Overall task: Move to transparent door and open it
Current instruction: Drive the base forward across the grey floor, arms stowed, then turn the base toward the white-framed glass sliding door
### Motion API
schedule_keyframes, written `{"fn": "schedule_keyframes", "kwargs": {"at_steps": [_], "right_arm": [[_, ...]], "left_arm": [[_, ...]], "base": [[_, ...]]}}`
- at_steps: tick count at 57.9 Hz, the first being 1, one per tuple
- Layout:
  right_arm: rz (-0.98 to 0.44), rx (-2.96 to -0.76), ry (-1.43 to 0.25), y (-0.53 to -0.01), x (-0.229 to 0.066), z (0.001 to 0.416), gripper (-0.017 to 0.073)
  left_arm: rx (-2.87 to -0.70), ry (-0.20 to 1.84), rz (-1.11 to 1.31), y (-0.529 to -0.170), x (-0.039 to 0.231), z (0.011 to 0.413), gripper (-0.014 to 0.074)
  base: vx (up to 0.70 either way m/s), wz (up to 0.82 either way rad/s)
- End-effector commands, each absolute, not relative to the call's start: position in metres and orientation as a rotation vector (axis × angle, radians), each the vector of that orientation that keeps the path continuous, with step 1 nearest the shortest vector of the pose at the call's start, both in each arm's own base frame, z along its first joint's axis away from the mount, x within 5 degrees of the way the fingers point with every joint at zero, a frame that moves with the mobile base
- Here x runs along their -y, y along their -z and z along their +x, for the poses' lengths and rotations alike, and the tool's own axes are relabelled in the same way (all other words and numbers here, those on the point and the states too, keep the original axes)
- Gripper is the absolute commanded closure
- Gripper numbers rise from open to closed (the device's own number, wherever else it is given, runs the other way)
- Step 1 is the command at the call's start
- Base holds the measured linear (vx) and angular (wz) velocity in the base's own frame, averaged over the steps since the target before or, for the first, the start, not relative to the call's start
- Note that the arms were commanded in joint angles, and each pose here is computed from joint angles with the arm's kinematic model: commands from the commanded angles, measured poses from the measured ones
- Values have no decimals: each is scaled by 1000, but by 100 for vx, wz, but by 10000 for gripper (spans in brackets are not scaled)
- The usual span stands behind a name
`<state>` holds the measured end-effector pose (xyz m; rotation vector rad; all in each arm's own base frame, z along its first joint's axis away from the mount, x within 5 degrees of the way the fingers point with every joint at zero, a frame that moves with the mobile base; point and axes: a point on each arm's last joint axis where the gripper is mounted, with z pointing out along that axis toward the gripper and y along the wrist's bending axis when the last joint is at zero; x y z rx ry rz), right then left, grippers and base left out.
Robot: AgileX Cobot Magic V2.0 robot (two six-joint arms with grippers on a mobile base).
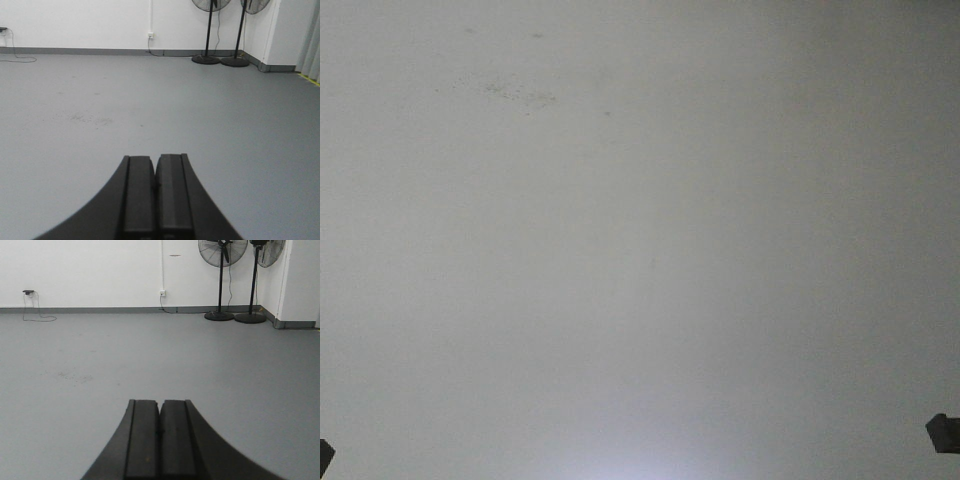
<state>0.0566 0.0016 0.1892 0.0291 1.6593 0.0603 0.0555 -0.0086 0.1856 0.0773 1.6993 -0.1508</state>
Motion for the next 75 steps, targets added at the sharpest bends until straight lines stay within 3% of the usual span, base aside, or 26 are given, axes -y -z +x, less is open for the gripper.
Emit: {"fn": "schedule_keyframes", "kwargs": {"at_steps": [1, 75], "right_arm": [[33, -1563, -54, -197, -1, 56, 565], [33, -1563, -54, -197, -1, 56, 565]], "left_arm": [[-1612, 163, 64, -190, 8, 56, 591], [-1612, 163, 64, -190, 8, 56, 591]], "base": [[39, 14], [46, 15]]}}
